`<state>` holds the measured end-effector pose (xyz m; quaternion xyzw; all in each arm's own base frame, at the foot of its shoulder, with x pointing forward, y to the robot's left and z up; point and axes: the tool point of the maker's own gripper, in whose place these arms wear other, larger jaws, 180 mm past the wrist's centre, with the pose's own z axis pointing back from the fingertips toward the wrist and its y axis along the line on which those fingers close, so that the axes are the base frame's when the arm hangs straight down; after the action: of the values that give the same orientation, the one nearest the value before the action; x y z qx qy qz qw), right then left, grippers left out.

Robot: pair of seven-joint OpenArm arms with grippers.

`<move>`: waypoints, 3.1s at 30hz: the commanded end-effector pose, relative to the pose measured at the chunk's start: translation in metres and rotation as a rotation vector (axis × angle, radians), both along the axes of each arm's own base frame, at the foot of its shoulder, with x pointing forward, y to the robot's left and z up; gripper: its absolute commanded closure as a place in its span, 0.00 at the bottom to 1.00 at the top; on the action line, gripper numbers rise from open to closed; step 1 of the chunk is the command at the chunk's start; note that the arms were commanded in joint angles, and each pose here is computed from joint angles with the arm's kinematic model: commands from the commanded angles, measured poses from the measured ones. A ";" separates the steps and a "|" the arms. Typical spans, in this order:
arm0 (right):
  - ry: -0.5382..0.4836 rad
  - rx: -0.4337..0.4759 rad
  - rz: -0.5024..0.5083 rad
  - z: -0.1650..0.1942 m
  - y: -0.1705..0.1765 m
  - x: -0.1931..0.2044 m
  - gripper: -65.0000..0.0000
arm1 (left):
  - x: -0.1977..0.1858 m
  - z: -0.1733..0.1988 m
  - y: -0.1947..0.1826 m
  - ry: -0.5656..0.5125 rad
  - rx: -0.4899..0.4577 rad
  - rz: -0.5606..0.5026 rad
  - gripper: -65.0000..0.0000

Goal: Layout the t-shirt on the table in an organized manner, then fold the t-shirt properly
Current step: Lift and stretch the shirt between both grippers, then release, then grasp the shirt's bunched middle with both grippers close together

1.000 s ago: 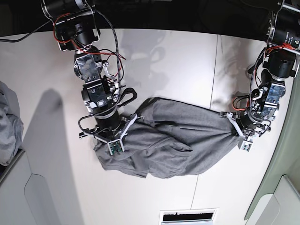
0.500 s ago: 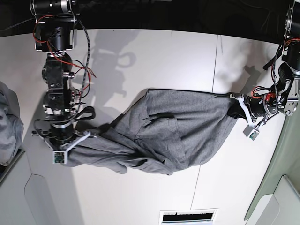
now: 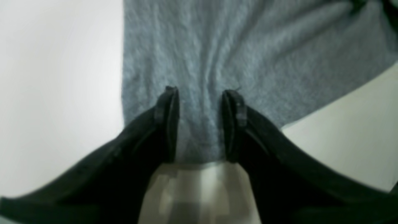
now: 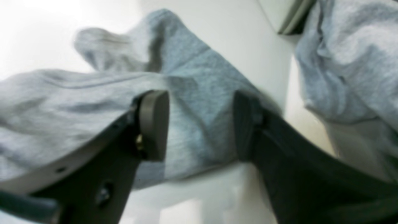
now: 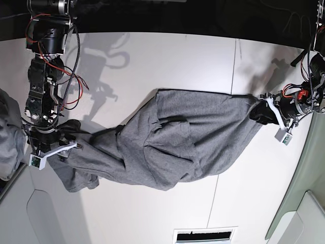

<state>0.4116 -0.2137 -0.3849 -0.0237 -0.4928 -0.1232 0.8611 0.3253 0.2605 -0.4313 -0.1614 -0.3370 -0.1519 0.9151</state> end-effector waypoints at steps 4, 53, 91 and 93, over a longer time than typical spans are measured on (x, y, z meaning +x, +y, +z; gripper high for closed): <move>-0.111 0.150 0.185 0.028 0.063 0.005 0.50 | 0.030 0.044 0.015 -0.136 -0.033 0.047 0.61; -0.098 -0.442 0.421 0.018 0.206 -0.012 1.00 | -0.025 -0.028 0.034 -0.006 0.246 0.083 1.00; 0.071 0.182 0.545 -0.050 0.256 -0.101 0.47 | -0.048 -0.035 -0.020 0.053 0.153 0.000 0.62; 0.080 0.181 0.544 -0.054 0.256 -0.102 0.47 | -0.068 -0.049 -0.044 0.095 0.106 -0.038 0.62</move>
<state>0.2980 0.0363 -0.4536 0.1719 -0.4091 0.0720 0.8932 0.2698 0.2202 -0.4721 -0.1236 -0.3129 -0.1637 0.9274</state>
